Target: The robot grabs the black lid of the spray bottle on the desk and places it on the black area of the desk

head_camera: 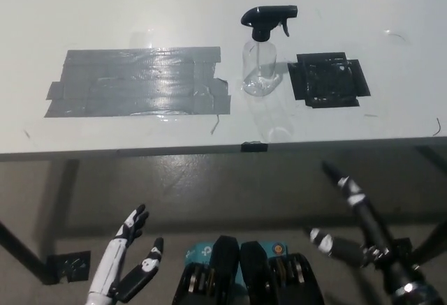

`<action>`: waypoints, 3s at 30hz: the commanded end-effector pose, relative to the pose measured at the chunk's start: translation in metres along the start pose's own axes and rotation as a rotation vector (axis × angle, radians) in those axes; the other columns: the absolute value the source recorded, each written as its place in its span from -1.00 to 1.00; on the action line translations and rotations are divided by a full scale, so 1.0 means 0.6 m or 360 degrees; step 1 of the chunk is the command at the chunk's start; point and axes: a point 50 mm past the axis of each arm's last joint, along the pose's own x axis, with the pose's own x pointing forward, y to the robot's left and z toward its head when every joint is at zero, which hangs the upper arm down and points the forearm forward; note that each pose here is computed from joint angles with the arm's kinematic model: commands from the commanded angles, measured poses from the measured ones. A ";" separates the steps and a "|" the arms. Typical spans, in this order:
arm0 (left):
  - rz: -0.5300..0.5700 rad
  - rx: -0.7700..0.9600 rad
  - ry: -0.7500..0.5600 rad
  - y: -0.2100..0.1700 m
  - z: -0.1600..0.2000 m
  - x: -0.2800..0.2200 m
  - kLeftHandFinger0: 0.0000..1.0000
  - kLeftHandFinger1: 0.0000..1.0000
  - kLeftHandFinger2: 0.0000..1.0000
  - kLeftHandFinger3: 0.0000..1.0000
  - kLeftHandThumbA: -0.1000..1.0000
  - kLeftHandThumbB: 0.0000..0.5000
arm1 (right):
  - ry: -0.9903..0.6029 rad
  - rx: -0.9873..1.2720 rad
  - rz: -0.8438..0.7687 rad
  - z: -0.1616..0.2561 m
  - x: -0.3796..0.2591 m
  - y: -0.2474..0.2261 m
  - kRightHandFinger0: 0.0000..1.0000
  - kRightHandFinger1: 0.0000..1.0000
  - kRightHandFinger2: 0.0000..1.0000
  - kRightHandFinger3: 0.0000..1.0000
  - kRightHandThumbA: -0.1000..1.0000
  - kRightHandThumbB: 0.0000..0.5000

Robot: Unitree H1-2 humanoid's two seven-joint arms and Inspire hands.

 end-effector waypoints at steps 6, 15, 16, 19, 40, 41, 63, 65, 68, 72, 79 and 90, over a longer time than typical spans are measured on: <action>0.0004 0.0050 -0.0136 -0.003 0.013 0.016 1.00 1.00 1.00 1.00 0.34 -0.55 | -0.0410 -0.0136 -0.0258 0.159 0.124 -0.111 1.00 1.00 1.00 1.00 0.43 0.20; 0.0019 0.0080 -0.0151 0.001 0.019 0.014 1.00 1.00 1.00 1.00 0.36 -0.55 | -0.0401 -0.0381 -0.0022 0.301 0.281 -0.190 1.00 1.00 1.00 1.00 0.69 0.64; 0.0019 0.0077 -0.0150 0.001 0.019 0.014 1.00 1.00 1.00 1.00 0.35 -0.56 | -0.0389 -0.0402 0.0013 0.316 0.294 -0.195 1.00 1.00 1.00 1.00 0.69 0.66; 0.0015 0.0080 -0.0139 0.001 0.021 0.013 1.00 1.00 1.00 1.00 0.33 -0.57 | -0.0359 -0.0490 0.0192 0.380 0.359 -0.213 1.00 1.00 1.00 1.00 0.54 0.69; 0.0050 0.0057 -0.0122 0.005 0.018 -0.005 0.97 1.00 1.00 1.00 0.13 -0.57 | 0.0277 -0.0989 0.0813 0.474 0.629 -0.088 1.00 1.00 1.00 1.00 0.49 1.00; 0.0052 0.0058 -0.0099 0.004 0.017 -0.009 0.94 1.00 1.00 1.00 0.10 -0.56 | 0.0323 -0.1129 0.0805 0.467 0.634 -0.074 1.00 1.00 1.00 1.00 0.62 1.00; 0.0102 0.0085 -0.0091 -0.003 0.020 -0.018 0.75 1.00 1.00 1.00 -0.56 -0.53 | 0.0549 -0.1201 0.0865 0.356 0.625 -0.024 1.00 1.00 1.00 1.00 0.52 0.97; 0.0099 0.0076 -0.0092 -0.007 0.020 -0.019 0.77 1.00 1.00 1.00 -0.58 -0.53 | 0.0544 -0.1214 0.0868 0.349 0.624 -0.030 1.00 1.00 1.00 1.00 0.57 0.95; 0.0110 0.0086 -0.0098 0.001 0.022 -0.013 0.73 1.00 1.00 1.00 -0.57 -0.51 | 0.0538 -0.1260 0.0849 0.352 0.625 -0.037 1.00 1.00 1.00 1.00 0.65 0.94; 0.0103 0.0105 -0.0109 0.002 0.024 -0.008 0.74 1.00 1.00 1.00 -0.58 -0.55 | 0.0558 -0.1201 0.0820 0.343 0.624 -0.050 1.00 1.00 1.00 1.00 0.56 0.87; 0.0109 0.0196 -0.0149 0.006 0.032 0.008 0.77 0.99 1.00 1.00 -0.57 -0.52 | 0.0565 -0.1212 0.0776 0.352 0.627 -0.067 1.00 1.00 1.00 1.00 0.59 0.84; 0.0108 0.0246 -0.0207 0.006 0.041 0.015 0.78 0.98 1.00 1.00 -0.62 -0.56 | 0.0588 -0.1228 0.0735 0.340 0.624 -0.112 1.00 1.00 1.00 1.00 0.60 0.68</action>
